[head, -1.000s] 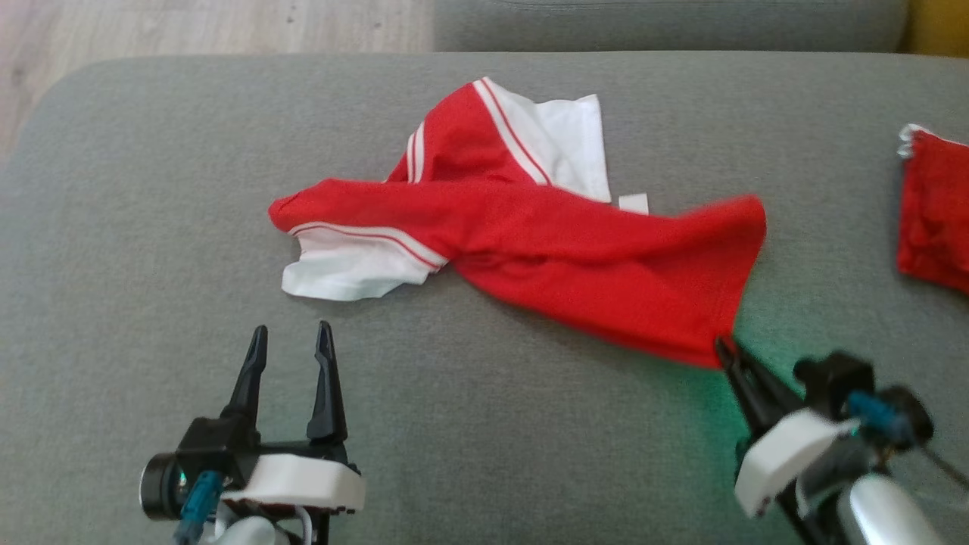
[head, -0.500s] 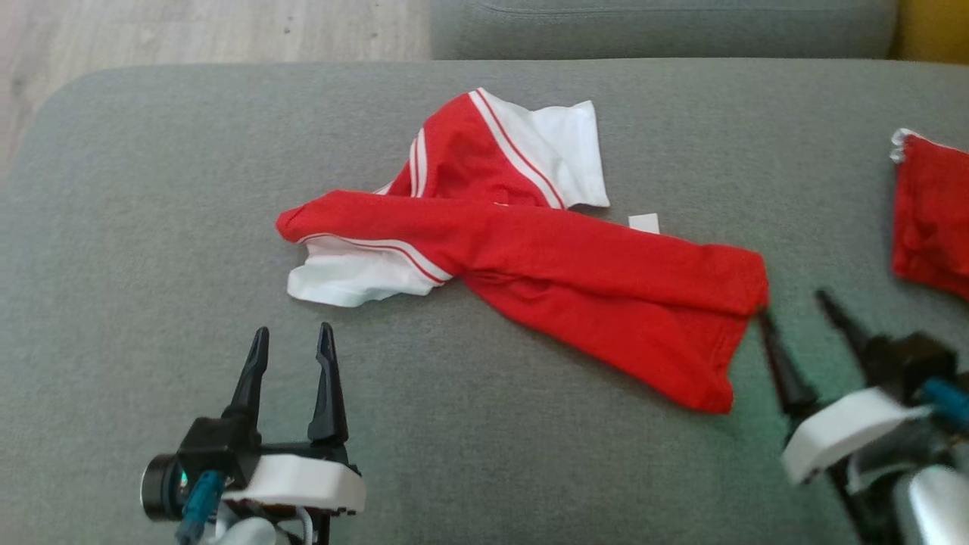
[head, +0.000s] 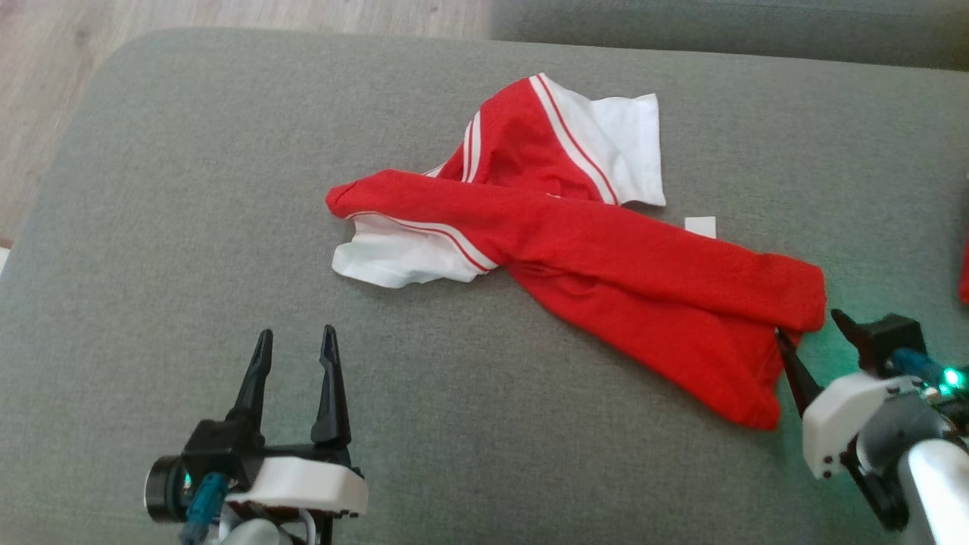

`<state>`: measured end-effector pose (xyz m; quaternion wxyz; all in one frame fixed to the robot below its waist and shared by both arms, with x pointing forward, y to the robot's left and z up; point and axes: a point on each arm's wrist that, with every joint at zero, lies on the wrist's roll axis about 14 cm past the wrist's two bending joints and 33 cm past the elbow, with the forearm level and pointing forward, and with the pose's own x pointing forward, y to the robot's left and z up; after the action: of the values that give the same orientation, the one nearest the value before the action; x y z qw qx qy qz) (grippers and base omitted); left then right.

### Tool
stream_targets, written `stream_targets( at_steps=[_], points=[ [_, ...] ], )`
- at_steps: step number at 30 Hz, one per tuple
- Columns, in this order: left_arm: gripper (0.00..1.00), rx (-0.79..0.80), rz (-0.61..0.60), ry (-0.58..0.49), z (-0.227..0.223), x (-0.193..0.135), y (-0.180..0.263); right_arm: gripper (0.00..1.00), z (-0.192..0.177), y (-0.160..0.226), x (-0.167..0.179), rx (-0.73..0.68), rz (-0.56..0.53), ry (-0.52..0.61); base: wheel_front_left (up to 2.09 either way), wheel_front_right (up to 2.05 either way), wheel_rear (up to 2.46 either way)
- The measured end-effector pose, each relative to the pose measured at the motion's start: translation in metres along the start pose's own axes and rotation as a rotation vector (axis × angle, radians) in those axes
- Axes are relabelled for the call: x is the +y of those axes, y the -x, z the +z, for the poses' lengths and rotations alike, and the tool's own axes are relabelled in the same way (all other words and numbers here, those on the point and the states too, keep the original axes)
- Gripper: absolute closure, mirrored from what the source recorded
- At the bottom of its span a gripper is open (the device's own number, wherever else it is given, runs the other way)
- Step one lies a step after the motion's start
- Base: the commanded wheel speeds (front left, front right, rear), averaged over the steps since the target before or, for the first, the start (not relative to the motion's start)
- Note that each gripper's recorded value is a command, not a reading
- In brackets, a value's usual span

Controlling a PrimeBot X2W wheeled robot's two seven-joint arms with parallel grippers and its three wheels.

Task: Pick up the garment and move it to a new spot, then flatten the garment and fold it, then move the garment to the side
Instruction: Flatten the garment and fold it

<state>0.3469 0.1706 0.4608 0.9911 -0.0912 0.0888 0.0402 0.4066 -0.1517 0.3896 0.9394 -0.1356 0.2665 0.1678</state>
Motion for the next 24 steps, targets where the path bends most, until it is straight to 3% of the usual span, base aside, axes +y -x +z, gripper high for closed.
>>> stream_targets(
  at_steps=[5, 9, 10, 11, 12, 15, 20, 24],
  points=[
    [0.00, 0.009, 0.013, -0.001, -0.003, 0.004, 0.000, 0.00, -0.005, -0.015, -0.005, 0.039, 0.011, 0.109, 0.00, 0.00, 0.00],
    [0.00, 0.014, 0.016, -0.001, -0.004, 0.005, 0.000, 0.00, -0.007, -0.022, -0.006, 0.059, 0.020, 0.131, 0.00, 0.00, 0.00],
    [0.00, 0.016, 0.016, -0.001, -0.005, 0.005, 0.000, 0.11, -0.005, -0.025, -0.005, 0.054, 0.023, 0.133, 0.00, 0.00, 0.00],
    [0.00, 0.019, 0.017, -0.001, -0.006, 0.005, 0.000, 0.44, -0.003, -0.027, -0.005, 0.051, 0.024, 0.135, 0.00, 0.00, 0.00],
    [0.00, 0.022, 0.018, -0.001, -0.007, 0.005, 0.000, 0.54, -0.001, -0.030, -0.006, 0.046, 0.025, 0.137, 0.00, 0.00, 0.00],
    [0.00, 0.030, 0.016, -0.002, -0.009, 0.005, -0.001, 0.58, 0.004, -0.035, -0.006, 0.041, 0.030, 0.145, 0.00, 0.00, 0.00],
    [0.00, 0.029, 0.018, -0.002, -0.010, 0.005, -0.001, 1.00, -0.006, -0.037, -0.006, 0.074, 0.035, 0.116, 0.00, 0.00, 0.00],
    [0.00, 0.033, 0.015, -0.003, -0.012, 0.004, -0.002, 1.00, 0.005, -0.039, -0.017, 0.027, 0.003, 0.084, 0.00, 0.00, 0.00]
  ],
)
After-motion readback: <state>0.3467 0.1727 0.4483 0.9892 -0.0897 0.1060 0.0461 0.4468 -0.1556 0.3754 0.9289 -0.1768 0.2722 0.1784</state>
